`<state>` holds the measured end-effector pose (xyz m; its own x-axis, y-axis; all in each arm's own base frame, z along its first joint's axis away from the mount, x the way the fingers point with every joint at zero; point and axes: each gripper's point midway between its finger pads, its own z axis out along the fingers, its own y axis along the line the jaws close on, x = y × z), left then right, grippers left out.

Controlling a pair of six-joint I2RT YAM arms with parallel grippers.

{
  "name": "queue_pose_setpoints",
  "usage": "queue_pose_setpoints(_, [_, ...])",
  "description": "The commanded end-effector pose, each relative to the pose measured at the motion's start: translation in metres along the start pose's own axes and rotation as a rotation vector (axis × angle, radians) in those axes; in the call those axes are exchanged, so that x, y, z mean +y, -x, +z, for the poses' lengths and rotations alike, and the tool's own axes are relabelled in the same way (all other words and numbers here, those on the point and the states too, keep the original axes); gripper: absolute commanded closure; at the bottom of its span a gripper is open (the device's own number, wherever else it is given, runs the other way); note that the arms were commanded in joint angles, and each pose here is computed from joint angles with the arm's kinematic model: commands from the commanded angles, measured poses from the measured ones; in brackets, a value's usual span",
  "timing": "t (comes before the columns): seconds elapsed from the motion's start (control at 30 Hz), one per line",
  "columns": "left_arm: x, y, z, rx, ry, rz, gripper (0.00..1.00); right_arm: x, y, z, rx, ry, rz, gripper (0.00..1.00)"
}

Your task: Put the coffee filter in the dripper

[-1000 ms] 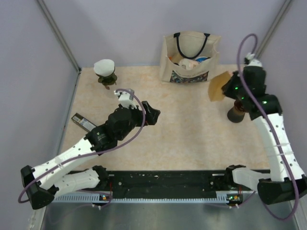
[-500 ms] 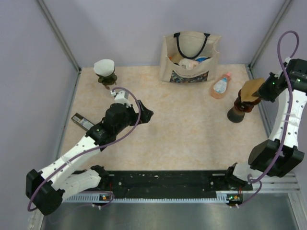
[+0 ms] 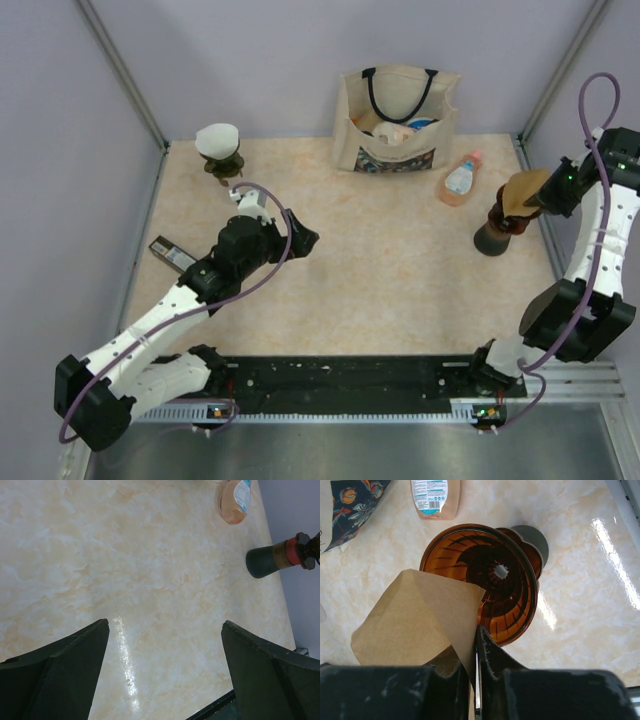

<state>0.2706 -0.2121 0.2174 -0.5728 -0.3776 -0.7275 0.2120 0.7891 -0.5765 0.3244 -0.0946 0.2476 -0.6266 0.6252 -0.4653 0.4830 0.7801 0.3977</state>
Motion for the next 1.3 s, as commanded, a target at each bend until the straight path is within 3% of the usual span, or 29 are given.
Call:
queue_pose_setpoints(0.0, [-0.010, 0.011, -0.004, -0.041, -0.048, -0.001, 0.01, -0.007, 0.007, 0.010, -0.003, -0.018, -0.009, 0.87])
queue_pose_setpoints(0.1, [-0.009, 0.011, -0.005, -0.039, -0.049, -0.002, 0.01, -0.010, 0.012, 0.009, -0.019, -0.041, -0.005, 0.68])
queue_pose_setpoints(0.4, [-0.009, 0.012, -0.006, -0.046, -0.050, 0.002, 0.01, -0.011, 0.043, -0.035, -0.187, -0.133, -0.022, 0.56])
queue_pose_setpoints(0.53, [-0.009, 0.012, -0.004, -0.040, -0.045, 0.006, 0.01, -0.009, 0.055, -0.064, -0.267, -0.170, -0.039, 0.57])
queue_pose_setpoints(0.67, [-0.009, 0.011, -0.002, -0.036, -0.043, 0.009, 0.01, 0.014, 0.054, -0.069, -0.270, -0.087, -0.081, 0.70])
queue_pose_setpoints(0.77, [-0.009, 0.011, -0.001, -0.036, -0.045, 0.007, 0.01, 0.030, 0.045, -0.050, -0.217, -0.076, -0.158, 0.74])
queue_pose_setpoints(0.97, [-0.005, 0.008, 0.000, -0.028, -0.029, 0.013, 0.01, 0.028, 0.039, -0.009, -0.132, -0.165, -0.147, 0.85])
queue_pose_setpoints(1.07, [-0.004, 0.009, -0.001, -0.033, -0.025, 0.016, 0.01, 0.013, 0.037, -0.002, -0.121, -0.240, -0.144, 0.86])
queue_pose_setpoints(1.27, [-0.004, 0.009, 0.000, -0.032, -0.026, 0.019, 0.01, 0.008, 0.022, 0.028, -0.040, -0.215, -0.163, 0.86])
